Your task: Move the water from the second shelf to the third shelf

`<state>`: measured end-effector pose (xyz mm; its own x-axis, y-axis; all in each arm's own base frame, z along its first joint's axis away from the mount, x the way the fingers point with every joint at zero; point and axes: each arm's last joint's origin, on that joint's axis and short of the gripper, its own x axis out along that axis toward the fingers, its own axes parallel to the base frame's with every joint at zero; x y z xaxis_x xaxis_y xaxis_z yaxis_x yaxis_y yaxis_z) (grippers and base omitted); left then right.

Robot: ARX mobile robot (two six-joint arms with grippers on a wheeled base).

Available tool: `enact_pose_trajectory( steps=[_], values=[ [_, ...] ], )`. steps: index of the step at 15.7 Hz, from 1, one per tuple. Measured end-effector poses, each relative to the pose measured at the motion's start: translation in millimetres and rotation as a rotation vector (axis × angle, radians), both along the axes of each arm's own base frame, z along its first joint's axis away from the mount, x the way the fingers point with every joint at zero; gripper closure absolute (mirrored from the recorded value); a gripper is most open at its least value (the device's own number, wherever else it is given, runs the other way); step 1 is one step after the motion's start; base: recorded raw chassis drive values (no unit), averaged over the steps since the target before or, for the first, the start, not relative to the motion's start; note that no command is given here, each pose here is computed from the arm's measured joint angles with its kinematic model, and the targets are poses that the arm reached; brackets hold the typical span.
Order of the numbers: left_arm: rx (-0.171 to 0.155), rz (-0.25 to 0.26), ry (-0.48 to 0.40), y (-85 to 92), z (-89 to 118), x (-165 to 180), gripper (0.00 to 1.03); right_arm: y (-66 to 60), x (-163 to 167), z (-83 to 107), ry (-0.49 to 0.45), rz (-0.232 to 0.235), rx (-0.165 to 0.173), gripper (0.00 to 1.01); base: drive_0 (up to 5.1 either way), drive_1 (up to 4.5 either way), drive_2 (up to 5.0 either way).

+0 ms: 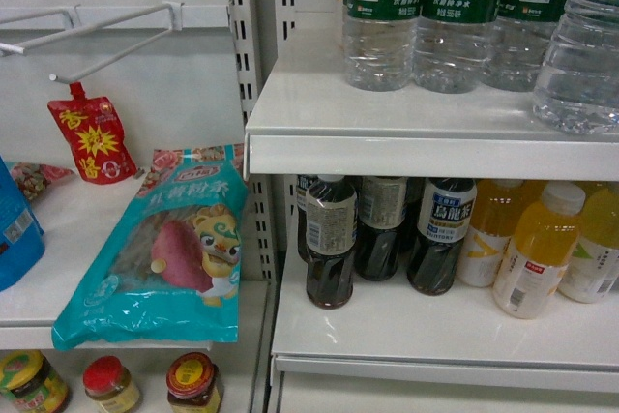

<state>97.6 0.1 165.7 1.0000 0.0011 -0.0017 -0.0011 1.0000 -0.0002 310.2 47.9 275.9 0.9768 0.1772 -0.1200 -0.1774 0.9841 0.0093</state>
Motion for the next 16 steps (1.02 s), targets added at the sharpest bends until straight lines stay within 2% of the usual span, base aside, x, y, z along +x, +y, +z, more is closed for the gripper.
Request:
enact_pose_trajectory(
  steps=[4, 8, 16],
  values=[
    [0.000, 0.000, 0.000, 0.0, 0, 0, 0.05, 3.0, 14, 0.0, 0.021, -0.008, 0.005, 0.60, 0.0, 0.00, 0.0],
    [0.000, 0.000, 0.000, 0.0, 0, 0, 0.05, 8.2, 26, -0.2, 0.027, -0.018, -0.008, 0.60, 0.0, 0.00, 0.0],
    [0.000, 0.000, 0.000, 0.0, 0, 0, 0.05, 7.7, 29, 0.3, 0.047, -0.031, -0.014, 0.60, 0.0, 0.00, 0.0]
  ],
)
